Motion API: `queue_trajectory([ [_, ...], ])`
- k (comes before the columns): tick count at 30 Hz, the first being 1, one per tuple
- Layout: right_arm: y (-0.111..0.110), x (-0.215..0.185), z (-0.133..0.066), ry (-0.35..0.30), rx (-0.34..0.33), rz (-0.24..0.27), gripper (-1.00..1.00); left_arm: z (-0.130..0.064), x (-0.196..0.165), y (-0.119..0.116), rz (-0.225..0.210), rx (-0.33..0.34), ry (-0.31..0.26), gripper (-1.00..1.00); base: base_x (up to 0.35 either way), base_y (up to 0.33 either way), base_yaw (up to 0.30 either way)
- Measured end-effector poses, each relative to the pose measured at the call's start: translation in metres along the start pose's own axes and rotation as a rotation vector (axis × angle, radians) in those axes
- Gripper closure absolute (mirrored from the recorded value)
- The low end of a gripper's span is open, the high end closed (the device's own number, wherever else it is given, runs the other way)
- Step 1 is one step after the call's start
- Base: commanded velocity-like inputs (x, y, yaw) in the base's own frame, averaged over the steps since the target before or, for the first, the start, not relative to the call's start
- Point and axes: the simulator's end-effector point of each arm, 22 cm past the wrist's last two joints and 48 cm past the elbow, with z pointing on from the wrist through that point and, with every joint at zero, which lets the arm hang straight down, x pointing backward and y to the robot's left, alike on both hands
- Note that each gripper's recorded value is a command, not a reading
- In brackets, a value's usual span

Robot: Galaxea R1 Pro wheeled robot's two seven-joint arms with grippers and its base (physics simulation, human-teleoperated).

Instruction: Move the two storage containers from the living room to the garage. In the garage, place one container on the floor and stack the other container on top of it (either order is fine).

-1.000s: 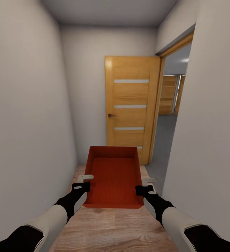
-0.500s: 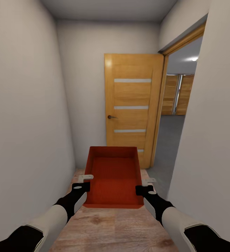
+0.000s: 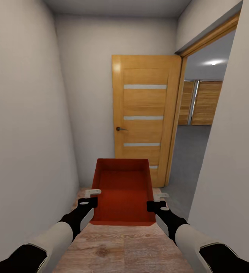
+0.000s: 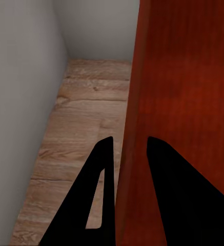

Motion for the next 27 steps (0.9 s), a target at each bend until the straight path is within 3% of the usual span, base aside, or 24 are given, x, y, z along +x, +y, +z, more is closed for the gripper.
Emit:
queue_trajectory([
  [27, 0.0, 0.0001, 0.0, 0.0, 0.0, 0.001, 1.0, 0.0, -0.0001, 0.0, 0.001, 0.0, 0.0, 1.0, 0.323, 0.0, 0.0],
])
